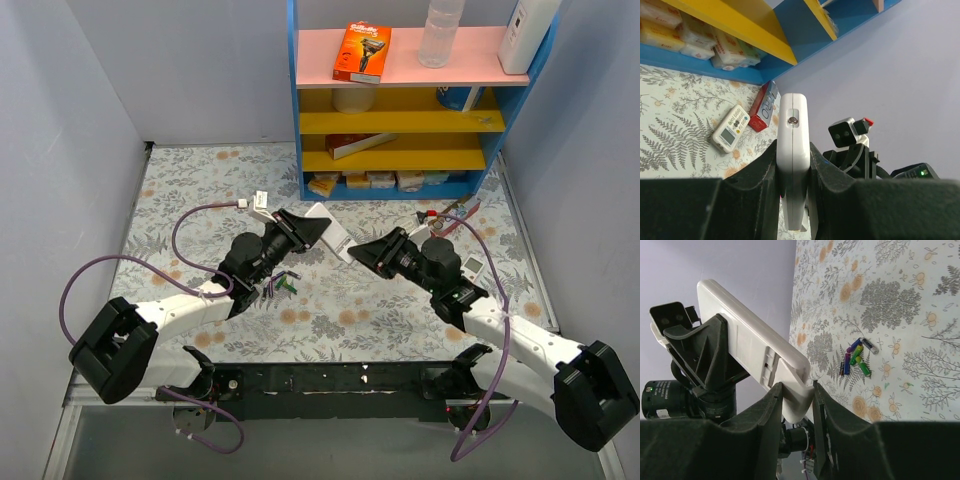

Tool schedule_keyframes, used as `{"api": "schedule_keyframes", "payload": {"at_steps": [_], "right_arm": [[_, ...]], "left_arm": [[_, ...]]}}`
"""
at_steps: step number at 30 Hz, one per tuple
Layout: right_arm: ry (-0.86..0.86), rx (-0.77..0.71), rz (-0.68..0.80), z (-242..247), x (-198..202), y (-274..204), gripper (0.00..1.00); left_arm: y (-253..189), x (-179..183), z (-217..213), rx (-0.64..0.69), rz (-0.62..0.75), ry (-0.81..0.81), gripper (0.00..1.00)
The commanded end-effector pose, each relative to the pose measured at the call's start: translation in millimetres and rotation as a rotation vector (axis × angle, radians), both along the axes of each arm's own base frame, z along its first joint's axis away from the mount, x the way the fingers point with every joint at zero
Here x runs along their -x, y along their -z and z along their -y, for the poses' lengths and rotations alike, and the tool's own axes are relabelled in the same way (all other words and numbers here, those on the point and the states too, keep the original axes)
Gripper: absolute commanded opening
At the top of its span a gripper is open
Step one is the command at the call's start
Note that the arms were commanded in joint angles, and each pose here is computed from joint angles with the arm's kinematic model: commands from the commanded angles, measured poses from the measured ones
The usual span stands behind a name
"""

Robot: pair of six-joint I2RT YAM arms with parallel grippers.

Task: Load the batteries into the remote control
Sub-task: Remove the battery cover from the remote control.

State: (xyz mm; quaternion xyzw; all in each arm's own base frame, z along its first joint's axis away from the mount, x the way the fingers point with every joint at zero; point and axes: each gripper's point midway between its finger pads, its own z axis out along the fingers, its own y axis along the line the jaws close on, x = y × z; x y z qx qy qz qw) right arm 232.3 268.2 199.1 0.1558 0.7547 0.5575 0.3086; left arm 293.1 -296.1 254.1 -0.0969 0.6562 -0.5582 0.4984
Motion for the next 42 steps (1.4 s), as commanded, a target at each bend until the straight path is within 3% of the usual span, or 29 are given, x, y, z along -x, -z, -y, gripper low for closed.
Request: {"api": "schedule_keyframes", "payload": {"at_steps": [1,5,12,17,23,29,33,36,42], "right_arm": [[0.02,0.04,-0.01,10.6,3.9,24.0,0.13],[0.022,0.013,0.027,13.6,3.2,21.8,0.01],[0.047,0.008,0.079,26.4,-1.4,20.2,0.01],[0.093,0.152,0.061,48.9,-8.1,52.2,0.01],[-0.025,0.392,0.056,54.0,-4.3,87.8,0.01],[-0.11,0.566,0.047,57.1,-11.6,105.0,0.27],[-0.162,0.653,0.079,58.0,-18.9,104.2,0.57],[-0.207,0.723,0.108,58.4,-26.8,101.2,0.66],[-0.282,0.831,0.122,51.7,-44.0,101.5,0.75]], "left_arm": [[-36.9,-9.2,-16.9,0.119,0.045,-0.081,0.0],[-20.2,-11.9,-14.4,0.109,0.005,-0.081,0.0],[18.1,-22.1,-29.9,0.043,-0.072,-0.161,0.0],[32.1,-24.0,-57.9,0.018,-0.108,-0.223,0.0],[34.3,-12.0,-76.4,-0.037,-0.099,-0.241,0.0],[45.1,0.0,-98.4,-0.062,-0.131,-0.284,0.0],[47.9,10.2,-108.9,-0.059,-0.148,-0.296,0.0],[57.1,14.7,-117.4,-0.075,-0.174,-0.321,0.0],[59.3,25.1,-134.0,-0.077,-0.196,-0.368,0.0]]}}
